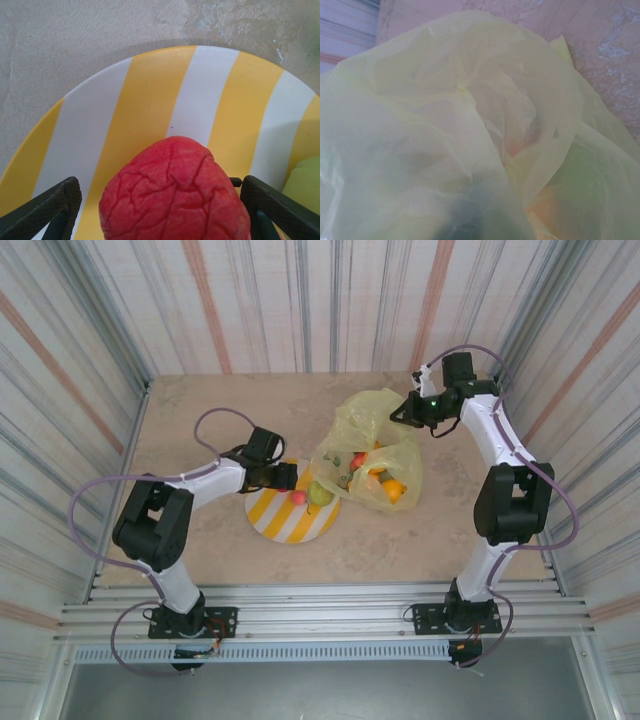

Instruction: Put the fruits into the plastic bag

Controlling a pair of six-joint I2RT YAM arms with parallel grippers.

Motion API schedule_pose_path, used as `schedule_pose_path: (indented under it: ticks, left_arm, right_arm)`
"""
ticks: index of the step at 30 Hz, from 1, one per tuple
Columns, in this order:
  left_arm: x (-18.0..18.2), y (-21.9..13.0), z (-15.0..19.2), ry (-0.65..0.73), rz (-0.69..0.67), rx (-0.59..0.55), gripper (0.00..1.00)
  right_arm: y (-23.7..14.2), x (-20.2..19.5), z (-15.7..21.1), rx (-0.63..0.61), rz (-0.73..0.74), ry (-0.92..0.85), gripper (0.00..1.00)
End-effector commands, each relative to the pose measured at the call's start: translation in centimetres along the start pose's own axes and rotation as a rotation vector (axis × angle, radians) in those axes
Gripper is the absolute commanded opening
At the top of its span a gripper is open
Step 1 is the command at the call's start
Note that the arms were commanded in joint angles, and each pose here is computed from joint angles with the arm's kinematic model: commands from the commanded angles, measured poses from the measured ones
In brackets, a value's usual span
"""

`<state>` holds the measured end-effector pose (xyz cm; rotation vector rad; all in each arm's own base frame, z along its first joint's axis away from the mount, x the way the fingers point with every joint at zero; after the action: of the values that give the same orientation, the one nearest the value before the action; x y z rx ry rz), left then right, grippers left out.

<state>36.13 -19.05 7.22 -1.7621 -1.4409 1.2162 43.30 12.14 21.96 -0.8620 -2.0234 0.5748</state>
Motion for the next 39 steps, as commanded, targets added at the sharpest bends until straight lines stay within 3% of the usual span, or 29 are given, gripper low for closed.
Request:
schedule_pose_path:
  ticks: [1,12,23,32,39]
  left_arm:
    - [-0.2,0.3,0.2,-0.014,0.013,0.025,0.85]
    - [-0.7,0.6,0.6,-0.015,0.042,0.049,0.73]
    - [-0.9,-3.8,-1.5,-0.047,0.066,-0.115,0.66]
    - [-8.5,-11.4,-0.3,0.073,0.343,-0.229,0.65]
    - [-15.3,-12.3,1.4,0.26,0.467,-0.214,0.64]
  right_arm:
    - [0.4,-0.3,0.9,0.029,-0.019,0.011,0.0]
    - [0.4,-0.3,0.7,0.026,-0.019,0.011,0.0]
    - [0.3,-0.2,0.7,0.025,-0.021,0.009,0.0]
    - [0.5,-0.4,0.7,0.027,-0.02,0.011,0.0]
    - [0.5,-0.2,0.7,0.026,-0.021,0.008,0.0]
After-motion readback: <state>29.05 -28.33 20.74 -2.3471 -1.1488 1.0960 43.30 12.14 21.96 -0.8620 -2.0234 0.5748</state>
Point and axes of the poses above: each hand's point on the last joint's axis, 136 mm out from that joint toward the fingers, its own y axis out along the fingers, its own x axis along the line the jaws close on, z = x × y, the point moved 2 cm from there along -y, back along the fingers, and after that the axes turned 14 degrees about -y, right-handed, at the moved point
